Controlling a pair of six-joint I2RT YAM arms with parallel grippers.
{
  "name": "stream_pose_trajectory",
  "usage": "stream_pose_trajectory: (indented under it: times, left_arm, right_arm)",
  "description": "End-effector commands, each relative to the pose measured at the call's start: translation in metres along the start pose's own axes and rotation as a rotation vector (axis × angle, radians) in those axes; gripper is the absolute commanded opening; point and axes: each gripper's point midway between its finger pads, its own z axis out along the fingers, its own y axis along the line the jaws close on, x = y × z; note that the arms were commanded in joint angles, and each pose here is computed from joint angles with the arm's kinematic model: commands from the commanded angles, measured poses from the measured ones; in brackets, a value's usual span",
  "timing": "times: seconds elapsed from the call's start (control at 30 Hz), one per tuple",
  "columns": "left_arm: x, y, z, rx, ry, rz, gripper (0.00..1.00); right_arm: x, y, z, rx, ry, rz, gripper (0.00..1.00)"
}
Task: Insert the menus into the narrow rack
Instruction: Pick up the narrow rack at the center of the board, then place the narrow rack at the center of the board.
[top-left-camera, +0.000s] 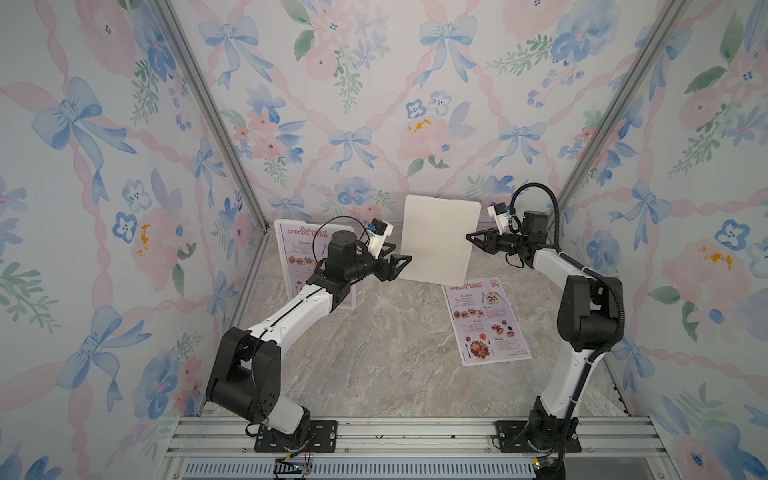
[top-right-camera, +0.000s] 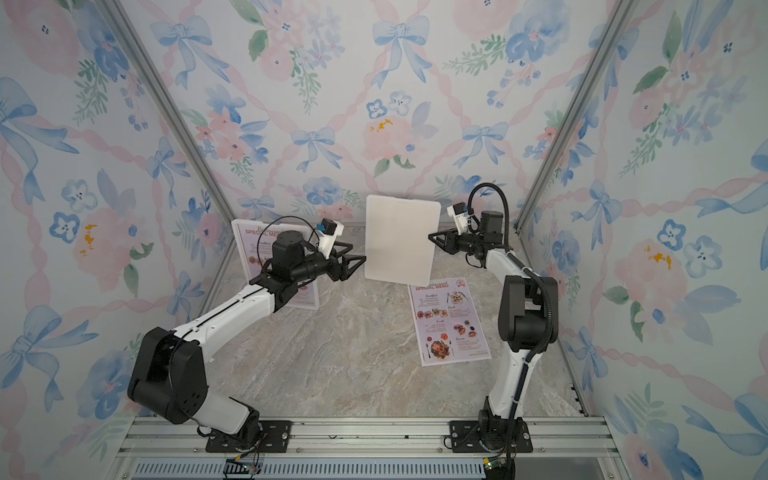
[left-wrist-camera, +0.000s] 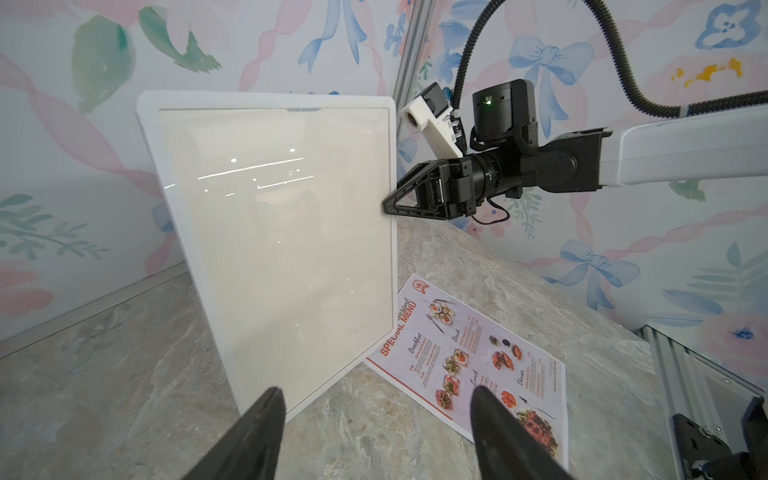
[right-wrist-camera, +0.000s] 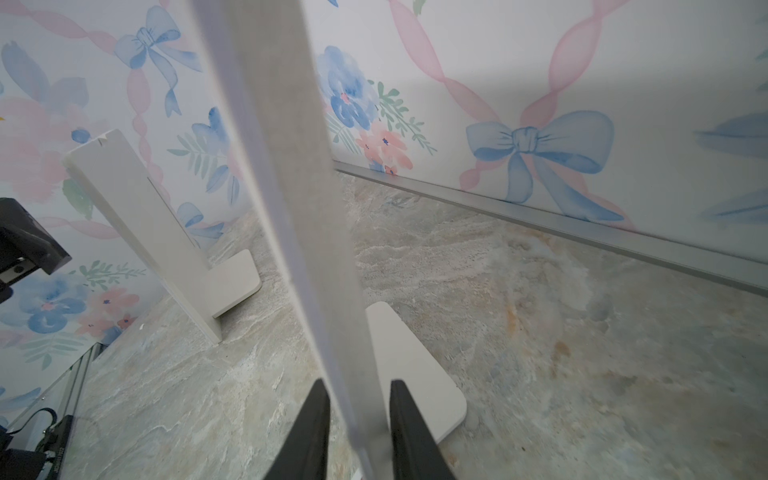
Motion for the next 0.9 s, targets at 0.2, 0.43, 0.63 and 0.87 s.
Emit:
stream_pose_trajectory:
  times: [0.2, 0.43, 0.63, 0.87]
  left_arm:
    - [-0.015, 0.014, -0.010, -0.229, -0.073, 0.029, 0.73]
    - [-0.030, 0.007, -0.030, -0.225, -0.119, 0.041, 0.73]
    - [-0.045, 0.004, -0.058, -0.221, -0.171, 0.048, 0.73]
    - [-0.045, 0.011, -0.083, -0.229, -0.165, 0.035, 0.73]
  right_arm:
    - [-0.019, 0.021, 0.016, -0.091, -0.043, -0.071, 0.05]
    - [-0.015, 0.048, 0.009, -0.125, -0.056, -0.072, 0.00]
    - [0.001, 0.098, -0.005, -0.154, -0.047, -0.086, 0.00]
    - [0.042, 0.183, -0.025, -0.207, 0.114, -0.148, 0.00]
